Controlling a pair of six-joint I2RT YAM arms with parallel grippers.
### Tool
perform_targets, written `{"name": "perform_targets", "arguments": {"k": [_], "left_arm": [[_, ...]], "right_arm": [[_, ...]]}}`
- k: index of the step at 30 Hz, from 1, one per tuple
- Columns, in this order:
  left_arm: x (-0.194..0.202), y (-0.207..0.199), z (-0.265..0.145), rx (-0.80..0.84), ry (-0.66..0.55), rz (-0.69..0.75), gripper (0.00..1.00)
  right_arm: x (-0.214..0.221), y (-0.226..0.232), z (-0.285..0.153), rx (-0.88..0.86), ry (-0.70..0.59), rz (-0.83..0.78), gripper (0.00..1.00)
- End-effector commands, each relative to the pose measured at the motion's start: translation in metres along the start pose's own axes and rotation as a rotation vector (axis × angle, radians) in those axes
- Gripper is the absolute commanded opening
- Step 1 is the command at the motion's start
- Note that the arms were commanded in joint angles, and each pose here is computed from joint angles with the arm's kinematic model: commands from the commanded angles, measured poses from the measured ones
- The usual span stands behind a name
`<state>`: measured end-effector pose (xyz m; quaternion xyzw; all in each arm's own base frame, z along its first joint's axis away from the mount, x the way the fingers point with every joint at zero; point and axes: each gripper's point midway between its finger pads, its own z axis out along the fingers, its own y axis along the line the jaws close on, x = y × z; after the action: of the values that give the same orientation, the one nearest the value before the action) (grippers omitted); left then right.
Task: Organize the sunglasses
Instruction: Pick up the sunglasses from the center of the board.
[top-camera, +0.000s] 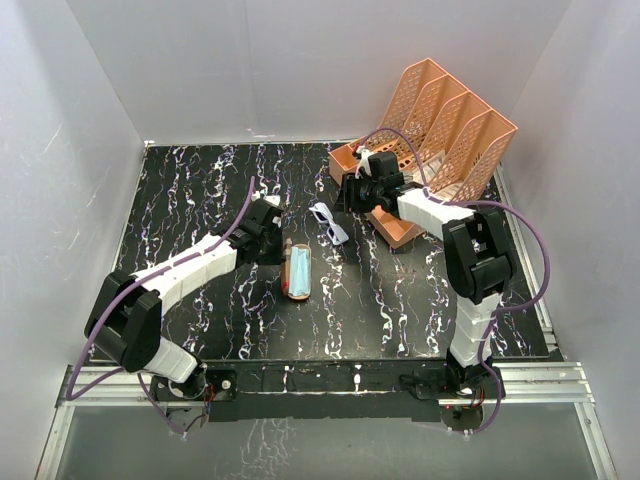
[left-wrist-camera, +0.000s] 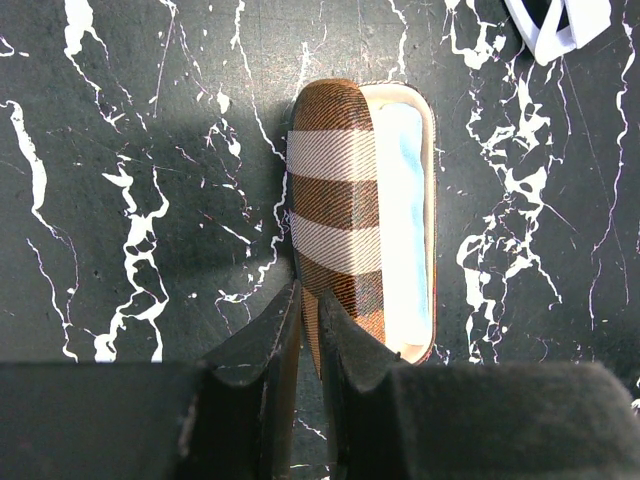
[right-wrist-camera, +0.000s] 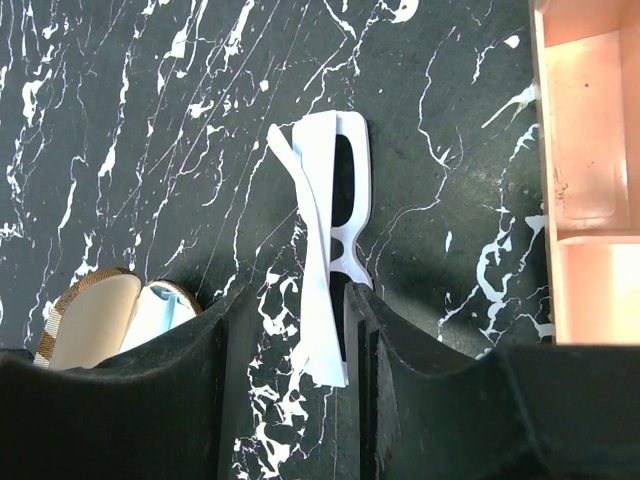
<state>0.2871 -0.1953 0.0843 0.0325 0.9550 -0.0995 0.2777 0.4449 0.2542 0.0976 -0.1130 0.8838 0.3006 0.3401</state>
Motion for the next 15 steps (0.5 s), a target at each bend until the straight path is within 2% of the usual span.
{"name": "perform_targets", "arguments": {"k": [1, 15], "left_arm": [[-0.004, -0.004, -0.01, 0.022, -0.019, -0.001, 0.12], [-0.002, -0.003, -0.009, 0.016, -0.015, -0.001, 0.12]], "right_arm": [[-0.008, 0.008, 0.007, -0.059, -0.028, -0.018, 0.39], [0.009, -0.002, 0.024, -0.061, 0.015, 0.004, 0.41]]}}
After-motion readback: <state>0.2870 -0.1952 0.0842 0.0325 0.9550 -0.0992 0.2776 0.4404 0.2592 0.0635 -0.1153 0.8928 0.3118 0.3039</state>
